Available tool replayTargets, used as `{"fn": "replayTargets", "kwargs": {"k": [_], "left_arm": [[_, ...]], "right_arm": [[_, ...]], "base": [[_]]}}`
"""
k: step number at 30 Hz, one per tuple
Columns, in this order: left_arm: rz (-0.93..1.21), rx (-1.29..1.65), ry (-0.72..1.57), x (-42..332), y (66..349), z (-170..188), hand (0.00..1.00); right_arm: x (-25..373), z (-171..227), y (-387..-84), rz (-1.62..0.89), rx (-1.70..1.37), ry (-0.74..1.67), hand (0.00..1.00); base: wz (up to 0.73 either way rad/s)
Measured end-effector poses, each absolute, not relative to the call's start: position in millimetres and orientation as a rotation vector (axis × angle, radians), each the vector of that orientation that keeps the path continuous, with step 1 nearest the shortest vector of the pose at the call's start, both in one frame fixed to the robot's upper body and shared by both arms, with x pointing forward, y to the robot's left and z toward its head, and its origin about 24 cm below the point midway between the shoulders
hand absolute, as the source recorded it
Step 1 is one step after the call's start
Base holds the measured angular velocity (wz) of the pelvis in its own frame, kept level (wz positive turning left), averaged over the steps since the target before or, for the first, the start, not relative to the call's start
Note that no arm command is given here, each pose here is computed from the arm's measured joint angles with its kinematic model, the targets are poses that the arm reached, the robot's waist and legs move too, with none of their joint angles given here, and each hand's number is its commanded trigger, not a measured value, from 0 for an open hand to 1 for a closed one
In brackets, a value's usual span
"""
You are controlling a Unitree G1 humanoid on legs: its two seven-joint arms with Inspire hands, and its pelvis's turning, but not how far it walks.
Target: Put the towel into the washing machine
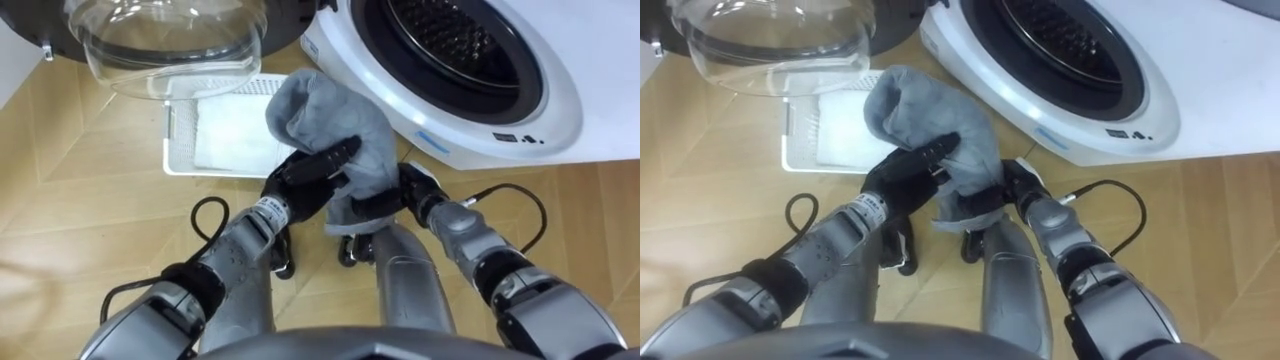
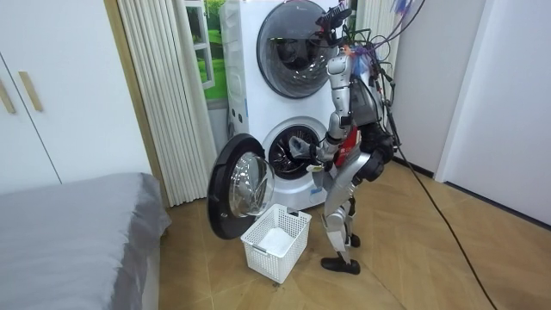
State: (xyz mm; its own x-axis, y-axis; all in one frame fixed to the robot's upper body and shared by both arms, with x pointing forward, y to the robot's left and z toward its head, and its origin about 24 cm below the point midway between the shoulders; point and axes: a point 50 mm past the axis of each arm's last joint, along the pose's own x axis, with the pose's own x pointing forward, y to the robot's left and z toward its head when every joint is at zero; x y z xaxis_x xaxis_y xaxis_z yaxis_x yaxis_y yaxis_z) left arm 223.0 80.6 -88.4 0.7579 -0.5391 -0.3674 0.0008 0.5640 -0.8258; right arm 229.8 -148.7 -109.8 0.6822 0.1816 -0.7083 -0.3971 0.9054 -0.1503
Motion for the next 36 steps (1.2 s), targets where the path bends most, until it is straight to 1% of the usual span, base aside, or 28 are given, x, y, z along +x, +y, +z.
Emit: {"fn": "replayTargets", "kwargs": {"k": [1,2,3,10,16,22,26,30,36], "left_arm": [[-0.345,-0.929,0.652,223,81,-88,0.53],[-0.345,-0.93,0.652,223,81,-88,0.01],[-0.344,-0.932,0.651,223,80,-88,0.0],[-0.358,-0.949,0.655,221,78,-89,0.0],[-0.332,-1.056,0.625,218,81,-89,0.0],[-0.252,-1.032,0.62,214,103,-97,0.0],[-0.188,-0.936,0.65,208,120,-103,0.0],[-0.143,-0.759,0.696,204,132,-109,0.0],[-0.085,-0.644,0.737,201,140,-114,0.0]], "right_arm": [[230,-109,-149,0.327,-0.305,0.752,1.0],[231,-109,-149,0.32,-0.3,0.75,1.0],[230,-110,-149,0.313,-0.295,0.752,1.0],[221,-115,-162,0.269,-0.295,0.779,1.0],[217,-117,-166,0.218,-0.294,0.799,1.0],[216,-118,-171,0.145,-0.187,0.822,1.0],[216,-117,-180,0.045,-0.049,0.824,1.0],[214,-119,-191,-0.033,0.027,0.841,1.0],[212,-118,-205,-0.142,0.166,0.851,1.0]], "base": [[0.0],[0.0],[0.0],[0.0],[0.0],[0.01],[0.0],[0.0],[0.01]]}}
